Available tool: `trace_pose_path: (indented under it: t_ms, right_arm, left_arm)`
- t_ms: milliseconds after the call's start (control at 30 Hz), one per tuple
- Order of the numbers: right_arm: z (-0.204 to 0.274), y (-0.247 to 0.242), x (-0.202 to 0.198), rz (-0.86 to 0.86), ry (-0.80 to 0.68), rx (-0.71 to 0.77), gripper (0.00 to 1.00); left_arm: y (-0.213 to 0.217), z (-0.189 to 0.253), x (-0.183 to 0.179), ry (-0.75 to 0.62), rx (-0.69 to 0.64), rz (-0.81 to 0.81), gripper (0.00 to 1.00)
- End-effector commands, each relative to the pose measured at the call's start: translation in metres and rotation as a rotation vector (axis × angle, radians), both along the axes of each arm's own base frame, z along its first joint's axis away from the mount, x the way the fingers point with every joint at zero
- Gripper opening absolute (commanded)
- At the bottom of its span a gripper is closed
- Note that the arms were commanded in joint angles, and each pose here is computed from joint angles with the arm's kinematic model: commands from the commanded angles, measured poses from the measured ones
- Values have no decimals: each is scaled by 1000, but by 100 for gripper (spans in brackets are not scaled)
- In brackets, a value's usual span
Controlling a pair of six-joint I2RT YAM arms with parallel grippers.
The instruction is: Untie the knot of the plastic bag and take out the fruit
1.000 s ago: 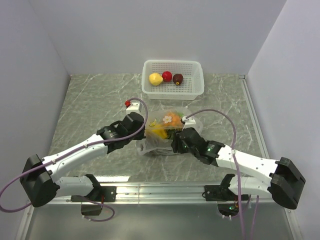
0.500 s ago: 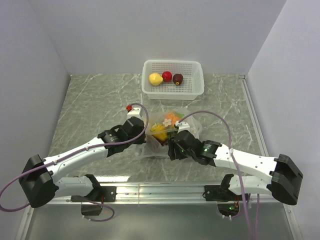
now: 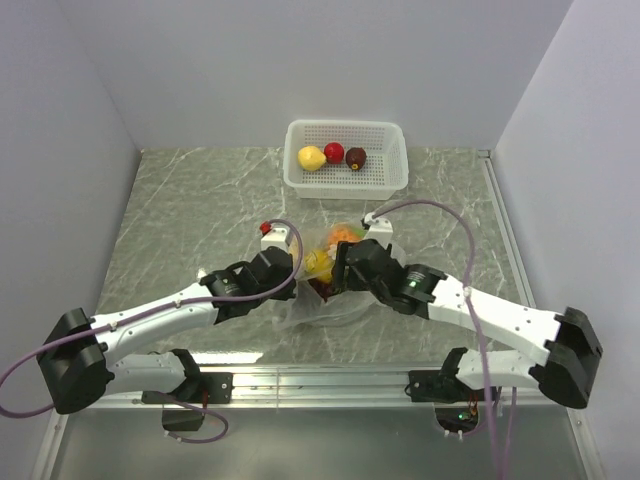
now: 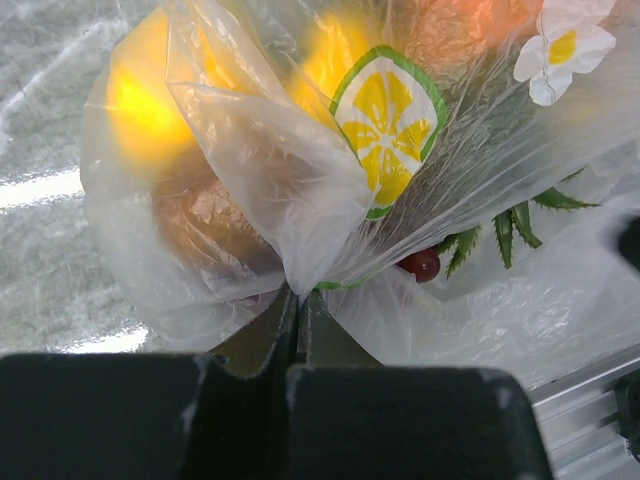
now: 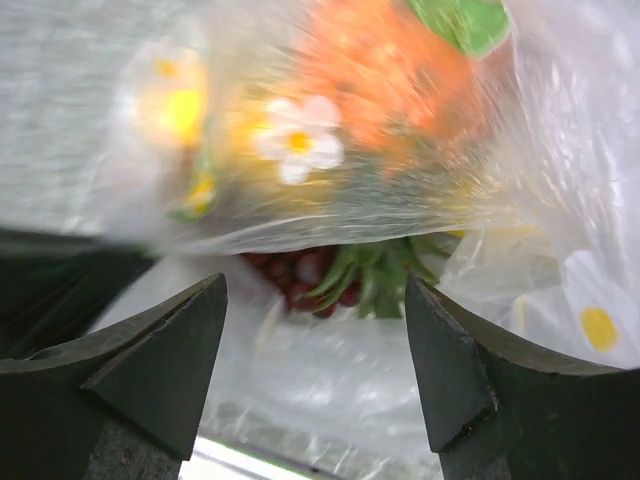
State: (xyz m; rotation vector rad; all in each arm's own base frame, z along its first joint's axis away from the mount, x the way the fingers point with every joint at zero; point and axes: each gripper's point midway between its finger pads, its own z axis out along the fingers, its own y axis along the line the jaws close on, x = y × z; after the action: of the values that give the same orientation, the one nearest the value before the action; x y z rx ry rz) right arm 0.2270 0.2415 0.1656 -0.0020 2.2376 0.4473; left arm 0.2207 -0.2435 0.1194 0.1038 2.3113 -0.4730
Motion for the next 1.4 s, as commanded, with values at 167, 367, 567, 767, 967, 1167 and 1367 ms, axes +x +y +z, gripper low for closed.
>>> trace_pose_path:
  t_ms: [167,367,567,767,967,1167,1367]
  right_arm:
    - [-46,-1,22,-138,22,-6,84]
    - [-66,-6,34,-140,-45,-46,87]
    - [-82,2,40,-94,-47,-64,82]
    - [-65,11,39,-52,-65,-26,23]
    - [4,20,35,-14,-112,98,0]
    - [52,23,33,-21,-108,231,0]
    - [71,26,27,2,-54,369,0]
  left_arm:
    - [-16,22,3,-38,-89,-11,1]
    - [-26,40,10,-58,-125,-7,1]
    - [-26,50,13,-76,-136,6,1]
    - [-23,42,12,-64,-120,16,1]
    - [-15,33,16,-71,-107,69,1]
    - [-13,32,20,-84,-118,100,1]
    - [-10,28,20,-87,-109,125,1]
